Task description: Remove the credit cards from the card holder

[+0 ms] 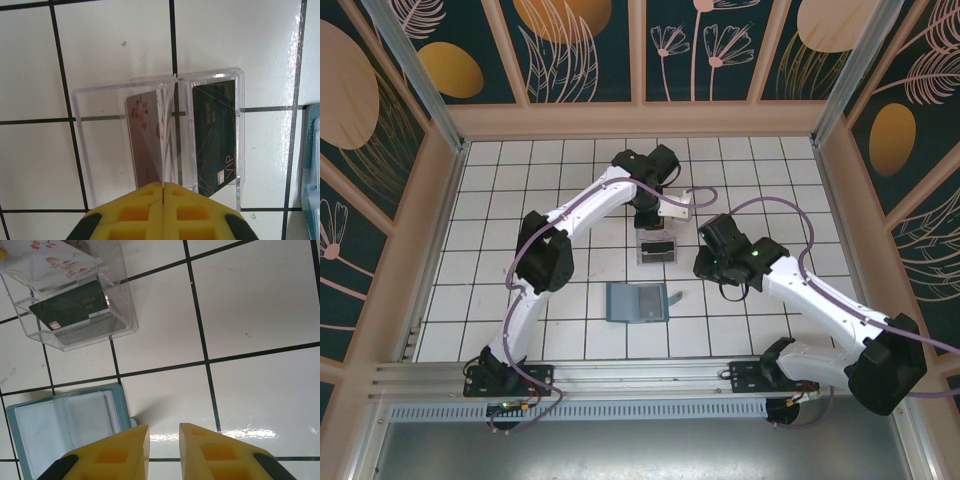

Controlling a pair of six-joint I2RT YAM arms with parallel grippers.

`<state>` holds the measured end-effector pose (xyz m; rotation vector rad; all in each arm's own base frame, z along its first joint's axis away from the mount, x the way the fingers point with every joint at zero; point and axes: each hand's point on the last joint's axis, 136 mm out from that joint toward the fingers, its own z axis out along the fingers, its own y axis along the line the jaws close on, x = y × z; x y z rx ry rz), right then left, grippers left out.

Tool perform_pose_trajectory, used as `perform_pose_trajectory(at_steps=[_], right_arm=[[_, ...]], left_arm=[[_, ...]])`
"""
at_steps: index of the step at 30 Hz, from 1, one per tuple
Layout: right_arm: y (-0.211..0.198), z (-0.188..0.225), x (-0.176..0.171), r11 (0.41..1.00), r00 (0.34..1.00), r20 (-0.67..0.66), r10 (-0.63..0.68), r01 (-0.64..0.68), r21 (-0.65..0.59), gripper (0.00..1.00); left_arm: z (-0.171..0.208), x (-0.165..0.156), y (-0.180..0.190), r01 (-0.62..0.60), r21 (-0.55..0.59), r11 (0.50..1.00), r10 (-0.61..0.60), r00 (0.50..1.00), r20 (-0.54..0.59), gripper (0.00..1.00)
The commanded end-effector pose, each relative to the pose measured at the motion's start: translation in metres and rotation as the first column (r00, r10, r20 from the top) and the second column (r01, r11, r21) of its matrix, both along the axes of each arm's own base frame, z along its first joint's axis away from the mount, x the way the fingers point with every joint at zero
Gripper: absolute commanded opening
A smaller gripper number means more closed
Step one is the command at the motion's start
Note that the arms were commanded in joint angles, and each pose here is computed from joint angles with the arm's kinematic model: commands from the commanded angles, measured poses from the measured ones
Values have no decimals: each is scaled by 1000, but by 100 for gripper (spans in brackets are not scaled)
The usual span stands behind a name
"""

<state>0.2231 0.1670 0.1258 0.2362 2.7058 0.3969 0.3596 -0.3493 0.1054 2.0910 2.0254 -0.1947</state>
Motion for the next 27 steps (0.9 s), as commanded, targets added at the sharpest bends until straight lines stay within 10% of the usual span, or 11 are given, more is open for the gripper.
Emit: perform_pose_trajectory(at_steps=[1,27], right_arm=[[-1,-5,2,1000,1000,-8,7,-7,-12,23],[5,-13,3,1000,999,-30,24,-24,-6,24]], left_arm=[[-10,-5,9,-29,46,999,32,998,-52,0],[-18,-4,18,-73,102,992,79,995,-57,0]])
